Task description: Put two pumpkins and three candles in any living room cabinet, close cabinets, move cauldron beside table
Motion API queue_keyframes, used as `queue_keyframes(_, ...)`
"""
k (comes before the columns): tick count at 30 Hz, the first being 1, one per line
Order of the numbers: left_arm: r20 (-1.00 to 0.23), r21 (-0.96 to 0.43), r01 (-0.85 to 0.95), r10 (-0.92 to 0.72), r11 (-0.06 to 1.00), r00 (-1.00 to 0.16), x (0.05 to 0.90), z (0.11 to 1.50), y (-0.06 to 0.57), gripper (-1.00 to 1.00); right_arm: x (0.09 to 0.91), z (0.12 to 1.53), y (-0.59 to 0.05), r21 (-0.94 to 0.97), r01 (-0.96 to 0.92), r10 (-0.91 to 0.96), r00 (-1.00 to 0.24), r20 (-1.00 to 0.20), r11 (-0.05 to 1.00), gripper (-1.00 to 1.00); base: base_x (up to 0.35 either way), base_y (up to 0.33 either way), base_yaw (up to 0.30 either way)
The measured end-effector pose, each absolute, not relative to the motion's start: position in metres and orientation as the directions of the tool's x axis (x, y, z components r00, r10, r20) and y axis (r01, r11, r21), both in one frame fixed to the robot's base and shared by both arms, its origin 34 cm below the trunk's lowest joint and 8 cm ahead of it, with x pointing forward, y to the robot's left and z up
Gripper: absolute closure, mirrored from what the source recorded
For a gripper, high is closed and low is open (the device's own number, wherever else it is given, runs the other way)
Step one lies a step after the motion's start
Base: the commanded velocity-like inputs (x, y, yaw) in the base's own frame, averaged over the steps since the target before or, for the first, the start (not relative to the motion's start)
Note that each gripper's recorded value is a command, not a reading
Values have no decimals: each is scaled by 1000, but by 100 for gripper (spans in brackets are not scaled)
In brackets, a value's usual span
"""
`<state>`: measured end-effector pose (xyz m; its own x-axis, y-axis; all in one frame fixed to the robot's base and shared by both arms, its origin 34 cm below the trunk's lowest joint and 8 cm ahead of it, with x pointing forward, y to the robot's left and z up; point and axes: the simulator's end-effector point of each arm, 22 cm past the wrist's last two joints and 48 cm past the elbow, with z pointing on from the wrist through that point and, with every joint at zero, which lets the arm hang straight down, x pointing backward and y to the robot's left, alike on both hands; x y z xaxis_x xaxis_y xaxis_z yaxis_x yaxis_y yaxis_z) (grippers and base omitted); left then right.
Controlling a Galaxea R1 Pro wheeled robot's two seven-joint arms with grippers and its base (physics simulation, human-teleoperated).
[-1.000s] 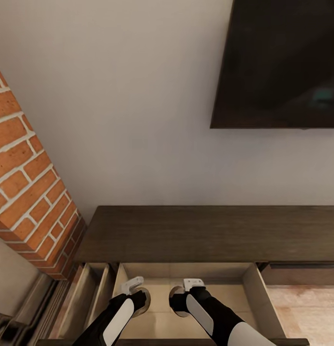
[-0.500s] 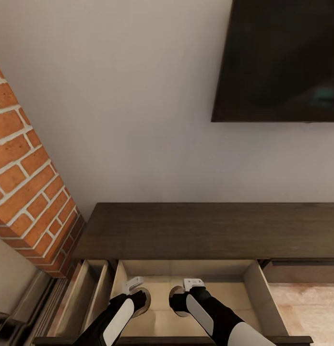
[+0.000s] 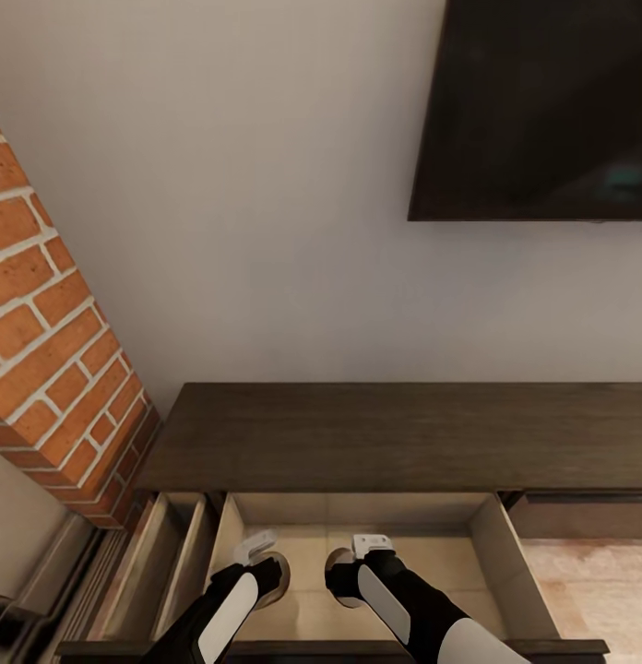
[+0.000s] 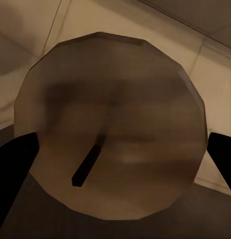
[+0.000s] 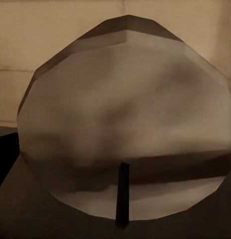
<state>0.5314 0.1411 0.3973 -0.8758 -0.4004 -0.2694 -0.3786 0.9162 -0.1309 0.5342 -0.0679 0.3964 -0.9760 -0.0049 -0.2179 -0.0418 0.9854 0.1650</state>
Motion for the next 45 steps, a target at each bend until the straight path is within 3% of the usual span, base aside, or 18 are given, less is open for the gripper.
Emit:
queue_keyframes(14, -270, -131, -379, -401, 916, -875, 530, 387, 141, 100, 533, 386, -68, 165, -43, -6, -976, -219, 985, 100, 0, 0, 0)
queue_keyframes(15, -270, -131, -379, -401, 916, -875, 530, 387, 141, 100, 532, 386, -68, 165, -43, -6, -976, -219, 985, -100, 0, 0, 0)
queue_keyframes(22, -270, -131, -379, -401, 916, -875, 530, 387, 141, 100, 532, 386, -67, 166, -44, -6, -976, -219, 985, -100, 0, 0, 0)
queue_keyframes(23, -270, -131, -379, -401, 916, -875, 530, 387, 141, -100, 532, 386, -67, 166, -44, -6, -976, -219, 985, -100, 0, 0, 0)
queue_keyframes(38, -270, -130, -381, -402, 916, -875, 530, 387, 143, -100, 534, 387, -67, 168, -41, -2, -974, -226, 985, -100, 0, 0, 0)
queue_keyframes(45, -270, -130, -381, -402, 916, -875, 530, 387, 143, -100, 551, 391, -67, 164, -31, 22, -951, -308, 986, -100, 0, 0, 0)
